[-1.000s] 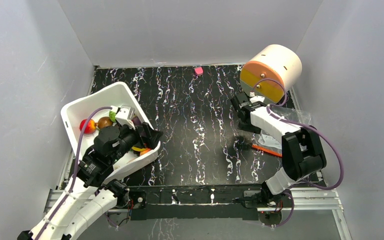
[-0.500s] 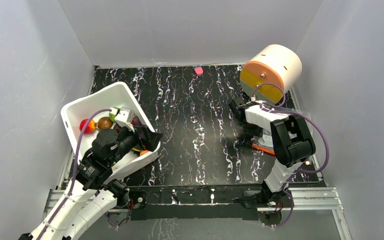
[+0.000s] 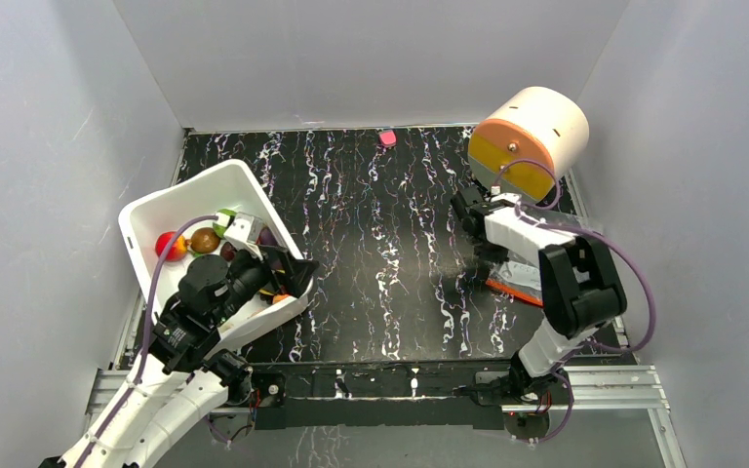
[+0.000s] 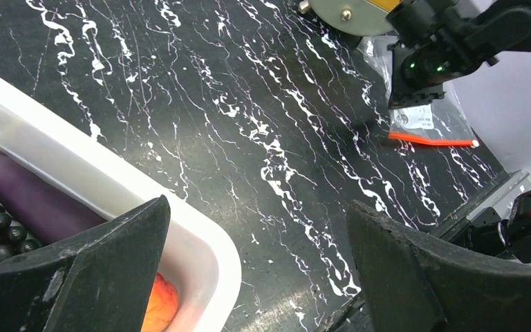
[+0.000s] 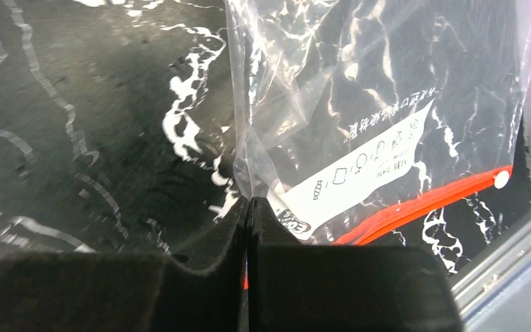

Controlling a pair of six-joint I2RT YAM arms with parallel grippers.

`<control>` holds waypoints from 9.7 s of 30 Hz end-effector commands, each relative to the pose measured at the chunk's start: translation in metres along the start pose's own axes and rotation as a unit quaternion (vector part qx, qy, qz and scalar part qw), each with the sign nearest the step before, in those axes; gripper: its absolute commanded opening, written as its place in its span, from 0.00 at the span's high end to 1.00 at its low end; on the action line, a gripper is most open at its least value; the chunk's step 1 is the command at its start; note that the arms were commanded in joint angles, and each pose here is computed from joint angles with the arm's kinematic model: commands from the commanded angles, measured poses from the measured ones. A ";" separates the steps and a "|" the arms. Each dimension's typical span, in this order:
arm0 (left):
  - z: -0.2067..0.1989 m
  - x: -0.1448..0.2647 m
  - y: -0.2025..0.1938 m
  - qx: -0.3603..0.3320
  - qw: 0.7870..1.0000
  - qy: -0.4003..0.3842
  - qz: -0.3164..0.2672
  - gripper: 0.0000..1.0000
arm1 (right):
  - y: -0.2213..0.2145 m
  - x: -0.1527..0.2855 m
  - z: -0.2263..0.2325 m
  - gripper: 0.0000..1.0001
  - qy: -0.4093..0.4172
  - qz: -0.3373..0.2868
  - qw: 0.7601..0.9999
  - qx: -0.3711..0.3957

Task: Place the food in the zip-top bag and seal the zipper
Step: Pick up the zipper food storage bag at the center of the board, then open the zipper of the food storage bag.

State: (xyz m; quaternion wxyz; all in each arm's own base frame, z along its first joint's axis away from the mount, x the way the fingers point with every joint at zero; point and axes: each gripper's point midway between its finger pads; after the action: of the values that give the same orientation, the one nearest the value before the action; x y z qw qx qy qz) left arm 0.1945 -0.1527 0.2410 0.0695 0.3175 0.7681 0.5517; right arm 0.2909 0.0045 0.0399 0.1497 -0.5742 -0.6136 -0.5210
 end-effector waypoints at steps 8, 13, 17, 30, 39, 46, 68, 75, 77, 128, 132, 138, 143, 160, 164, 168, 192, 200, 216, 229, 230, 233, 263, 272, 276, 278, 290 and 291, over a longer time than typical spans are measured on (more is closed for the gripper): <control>-0.028 -0.008 0.003 -0.042 0.995 -0.085 -0.001 0.04 | 0.022 0.102 0.057 1.00 0.319 -0.017 0.946 -0.064; -0.035 -0.024 -0.002 -0.039 0.994 -0.096 0.047 0.08 | 0.028 0.169 0.074 1.00 0.455 -0.010 0.887 -0.081; -0.049 -0.036 -0.005 -0.019 0.989 -0.133 0.061 0.13 | 0.035 0.222 0.077 1.00 0.535 -0.014 0.838 -0.104; -0.064 -0.068 -0.001 0.035 0.984 -0.168 0.046 0.18 | 0.056 0.318 0.071 1.00 0.681 0.006 0.709 -0.186; -0.074 -0.085 -0.007 0.039 0.980 -0.185 0.065 0.16 | 0.079 0.373 0.076 1.00 0.738 -0.001 0.638 -0.220; -0.089 -0.084 -0.010 0.041 0.971 -0.225 0.075 0.16 | 0.082 0.390 0.075 1.00 0.747 -0.003 0.624 -0.229; -0.105 -0.095 -0.010 0.023 0.966 -0.250 0.059 0.75 | 0.064 0.393 0.097 1.00 0.748 0.024 0.626 -0.219; -0.103 -0.093 -0.012 0.020 0.967 -0.247 0.060 1.00 | 0.057 0.383 0.103 1.00 0.741 0.030 0.635 -0.218; -0.102 -0.093 -0.015 0.020 0.967 -0.246 0.064 1.00 | 0.058 0.384 0.102 1.00 0.741 0.027 0.634 -0.218; -0.107 -0.086 -0.003 0.091 0.967 -0.239 0.023 1.00 | 0.027 0.342 0.061 0.44 0.675 -0.227 0.702 0.014; -0.109 -0.088 -0.003 0.119 0.964 -0.235 0.031 1.00 | 0.013 0.334 0.059 0.39 0.668 -0.237 0.703 0.054; -0.107 -0.090 -0.002 0.152 0.964 -0.215 0.045 1.00 | 0.001 0.331 0.064 0.41 0.675 -0.242 0.694 0.066; -0.102 -0.093 -0.001 0.172 0.966 -0.186 0.057 1.00 | -0.009 0.321 0.078 0.44 0.652 -0.248 0.710 0.092; -0.101 -0.093 0.003 0.209 0.962 -0.162 0.068 1.00 | -0.029 0.339 0.116 0.50 0.613 -0.290 0.723 0.130; -0.102 -0.092 0.004 0.214 0.960 -0.165 0.069 1.00 | -0.029 0.338 0.121 0.53 0.611 -0.293 0.724 0.130; -0.103 -0.090 0.003 0.218 0.959 -0.168 0.067 1.00 | -0.032 0.343 0.124 0.66 0.625 -0.294 0.711 0.132; -0.109 -0.068 0.006 0.180 0.961 -0.202 0.064 0.50 | -0.044 0.386 0.116 1.00 0.724 -0.246 0.641 0.066; -0.125 -0.050 0.022 0.182 0.947 -0.265 0.019 0.64 | -0.057 0.401 0.112 1.00 0.760 -0.218 0.609 0.071; -0.134 -0.044 0.026 0.170 0.938 -0.302 0.005 1.00 | -0.048 0.385 0.115 0.69 0.726 -0.223 0.648 0.062; -0.121 -0.043 0.004 0.090 0.955 -0.280 0.032 0.61 | -0.051 0.396 0.106 0.98 0.742 -0.241 0.620 0.082; -0.123 -0.041 0.003 0.084 0.954 -0.287 0.035 0.60 | -0.053 0.397 0.107 0.97 0.745 -0.240 0.617 0.086; -0.127 -0.041 0.003 0.075 0.951 -0.298 0.043 0.58 | -0.059 0.401 0.108 0.95 0.755 -0.235 0.604 0.100; -0.127 -0.043 0.011 0.098 0.951 -0.291 0.026 1.00 | -0.049 0.388 0.091 0.97 0.721 -0.250 0.640 0.089; -0.122 -0.043 -0.005 0.069 0.954 -0.287 0.054 1.00 | -0.042 0.395 0.081 1.00 0.726 -0.262 0.633 0.066; -0.121 -0.039 -0.009 0.058 0.954 -0.289 0.059 1.00 | -0.033 0.391 0.074 1.00 0.714 -0.269 0.645 0.037; -0.119 -0.038 -0.011 0.057 0.955 -0.284 0.063 1.00 | -0.030 0.388 0.070 1.00 0.710 -0.271 0.650 0.022; -0.129 -0.028 -0.007 0.061 0.945 -0.315 0.062 1.00 | -0.021 0.388 0.063 1.00 0.706 -0.277 0.652 -0.011; -0.130 -0.028 -0.006 0.061 0.945 -0.316 0.062 1.00 | -0.017 0.384 0.061 1.00 0.696 -0.280 0.660 -0.023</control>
State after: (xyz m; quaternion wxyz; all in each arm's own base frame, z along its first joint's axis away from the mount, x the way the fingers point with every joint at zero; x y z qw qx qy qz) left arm 0.1630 -0.2720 0.2619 0.2255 0.5206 0.7271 0.3866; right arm 0.1757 0.2747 0.2867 0.4128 0.1450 -0.4623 -0.7713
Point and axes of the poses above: each gripper's point midway between its finger pads, its own x axis back along the fingers, its own z axis along the line the jaws close on, y = z × x, and after that the axes turned 3 degrees about x, right-handed
